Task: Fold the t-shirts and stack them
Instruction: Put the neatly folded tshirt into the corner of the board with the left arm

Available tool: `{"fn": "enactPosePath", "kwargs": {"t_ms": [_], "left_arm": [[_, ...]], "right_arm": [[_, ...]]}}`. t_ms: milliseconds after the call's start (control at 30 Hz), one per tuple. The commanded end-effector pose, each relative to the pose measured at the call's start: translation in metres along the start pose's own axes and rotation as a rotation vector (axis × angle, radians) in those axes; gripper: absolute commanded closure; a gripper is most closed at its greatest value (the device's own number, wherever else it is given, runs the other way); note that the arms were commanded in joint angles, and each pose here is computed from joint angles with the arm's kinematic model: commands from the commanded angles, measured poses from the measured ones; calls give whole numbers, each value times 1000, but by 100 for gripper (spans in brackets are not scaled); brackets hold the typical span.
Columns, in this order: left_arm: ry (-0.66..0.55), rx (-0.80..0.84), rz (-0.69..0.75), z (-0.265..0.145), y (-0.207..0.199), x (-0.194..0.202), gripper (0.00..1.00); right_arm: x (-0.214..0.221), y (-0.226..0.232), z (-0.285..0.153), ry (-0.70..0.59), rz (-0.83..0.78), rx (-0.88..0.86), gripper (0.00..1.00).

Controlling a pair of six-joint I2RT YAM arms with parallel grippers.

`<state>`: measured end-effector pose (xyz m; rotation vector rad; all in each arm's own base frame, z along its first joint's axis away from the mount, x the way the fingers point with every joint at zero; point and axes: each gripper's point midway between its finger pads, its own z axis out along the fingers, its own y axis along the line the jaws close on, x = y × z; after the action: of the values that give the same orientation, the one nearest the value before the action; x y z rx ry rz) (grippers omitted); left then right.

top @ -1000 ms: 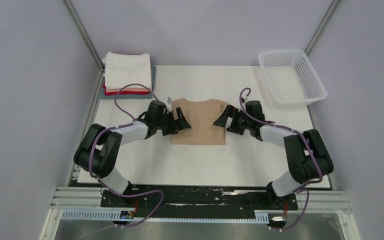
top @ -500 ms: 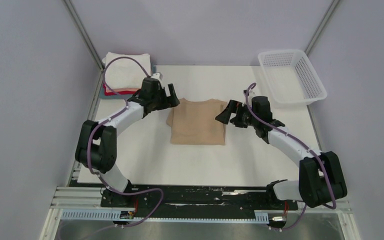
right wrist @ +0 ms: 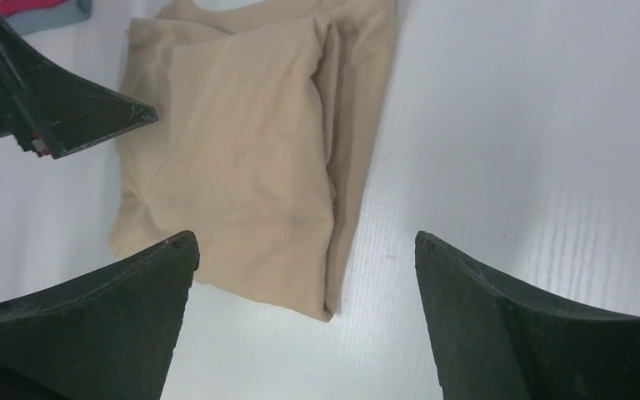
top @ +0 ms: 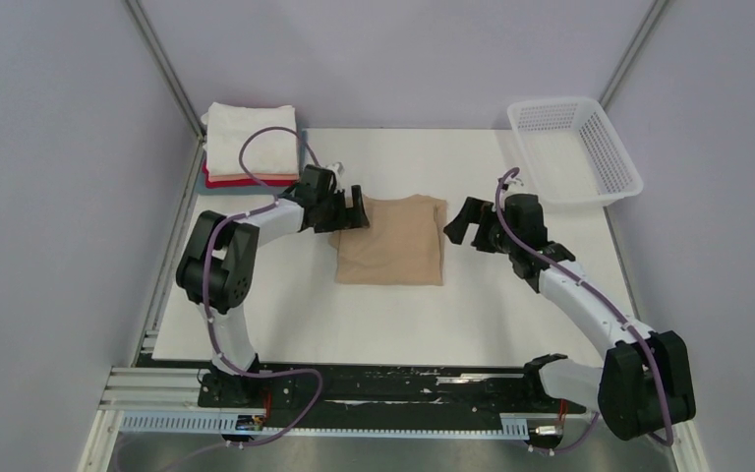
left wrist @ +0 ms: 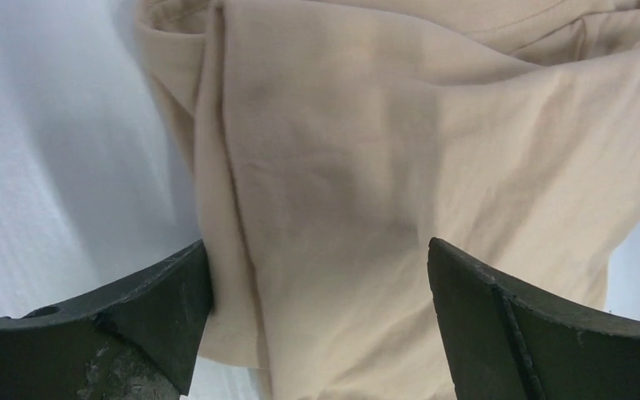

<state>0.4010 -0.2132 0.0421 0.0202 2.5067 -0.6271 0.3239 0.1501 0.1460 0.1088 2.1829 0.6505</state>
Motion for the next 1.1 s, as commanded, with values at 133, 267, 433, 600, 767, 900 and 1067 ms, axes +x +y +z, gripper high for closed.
{"fn": "enactPosePath", "kwargs": {"t_ms": [133, 267, 433, 600, 767, 900, 1067], "left_arm": [[144, -140, -49, 25, -13, 67, 4], [139, -330, -25, 29, -5, 79, 17], [110, -395, -14, 39, -11, 69, 64], [89, -413, 60, 44, -11, 54, 100], [-92, -548, 246, 21, 0, -17, 100], [-212, -524, 368, 4, 6, -75, 100], [-342, -563, 553, -22, 18, -138, 100]], "right_arm": [[10, -37, 0, -6, -8, 143, 0], [9, -45, -3, -24, -4, 178, 0], [5, -48, -8, -46, -4, 191, 0], [-4, -56, -18, -103, -9, 235, 0], [-10, -62, -25, -146, -15, 271, 0], [-13, -69, -27, -166, -21, 308, 0], [-14, -72, -24, -167, -25, 319, 0]]}}
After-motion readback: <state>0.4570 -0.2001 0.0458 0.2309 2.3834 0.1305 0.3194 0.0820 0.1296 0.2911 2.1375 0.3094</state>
